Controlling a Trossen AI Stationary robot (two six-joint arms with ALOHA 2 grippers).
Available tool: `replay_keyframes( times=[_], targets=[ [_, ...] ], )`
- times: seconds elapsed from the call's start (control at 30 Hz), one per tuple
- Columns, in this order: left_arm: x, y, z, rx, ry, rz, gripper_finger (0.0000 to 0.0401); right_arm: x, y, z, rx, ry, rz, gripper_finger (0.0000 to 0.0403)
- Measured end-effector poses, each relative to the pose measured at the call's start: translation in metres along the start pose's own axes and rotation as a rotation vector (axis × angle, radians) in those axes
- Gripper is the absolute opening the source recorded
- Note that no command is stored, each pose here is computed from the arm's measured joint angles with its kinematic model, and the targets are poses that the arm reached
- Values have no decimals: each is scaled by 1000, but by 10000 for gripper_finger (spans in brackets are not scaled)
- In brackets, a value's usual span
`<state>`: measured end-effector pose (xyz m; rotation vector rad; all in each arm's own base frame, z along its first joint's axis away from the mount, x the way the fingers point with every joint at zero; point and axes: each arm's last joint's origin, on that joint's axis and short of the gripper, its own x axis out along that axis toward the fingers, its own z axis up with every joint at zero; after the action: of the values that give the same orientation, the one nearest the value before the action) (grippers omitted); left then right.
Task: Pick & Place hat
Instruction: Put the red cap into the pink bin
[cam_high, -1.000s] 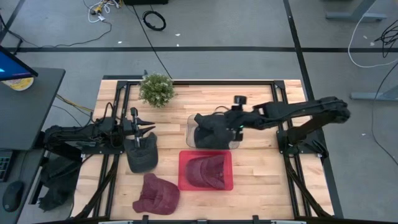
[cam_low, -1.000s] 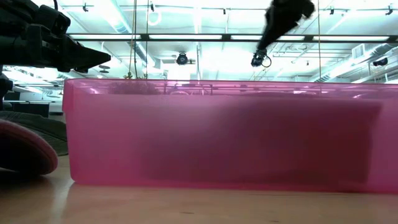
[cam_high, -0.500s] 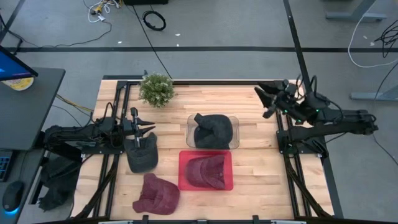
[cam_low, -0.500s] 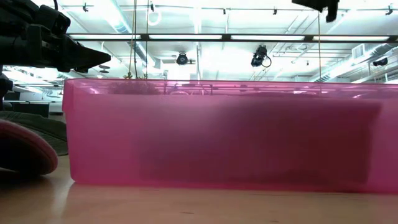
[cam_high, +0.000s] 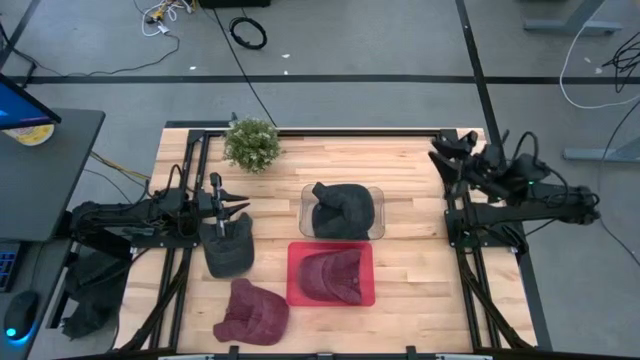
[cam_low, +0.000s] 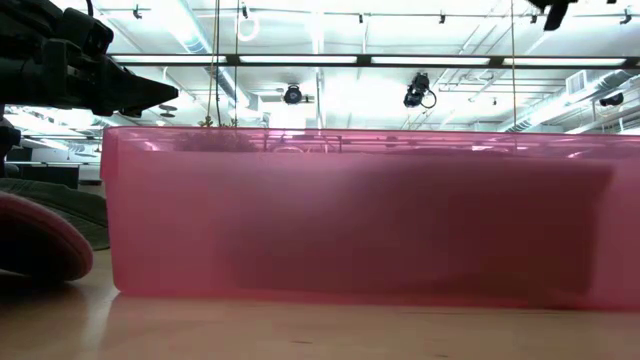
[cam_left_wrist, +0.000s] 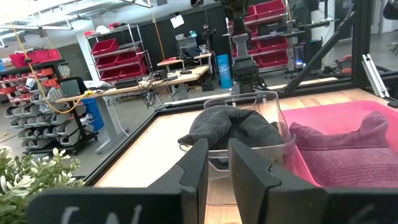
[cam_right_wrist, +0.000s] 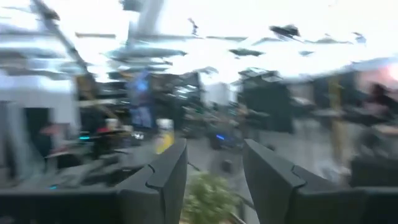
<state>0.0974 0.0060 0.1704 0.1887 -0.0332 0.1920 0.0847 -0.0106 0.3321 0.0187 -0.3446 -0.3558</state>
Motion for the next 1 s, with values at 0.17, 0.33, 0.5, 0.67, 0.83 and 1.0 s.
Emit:
replay_keyframes(
  times=[0.17, 0.33, 0.5, 0.67, 0.83, 1.0],
  targets=[
    [0, 0, 0, 0, 0, 0, 67, -13, -2, 0, -7, -42, 88, 160],
    [0, 0, 0, 0, 0, 0, 67, -27, -6, -9, -22, -78, 94, 160],
    [0, 0, 0, 0, 1, 0, 67, -44, -12, -20, -2, -165, 88, 160],
    [0, 0, 0, 0, 1, 0, 67, -44, -11, -35, -15, -174, 94, 160],
    [0, 0, 0, 0, 0, 0, 67, -40, -8, -65, -22, -195, 111, 160],
    [0, 0, 0, 0, -1, 0, 67, -40, -6, -110, -118, -156, 99, 160]
  ],
)
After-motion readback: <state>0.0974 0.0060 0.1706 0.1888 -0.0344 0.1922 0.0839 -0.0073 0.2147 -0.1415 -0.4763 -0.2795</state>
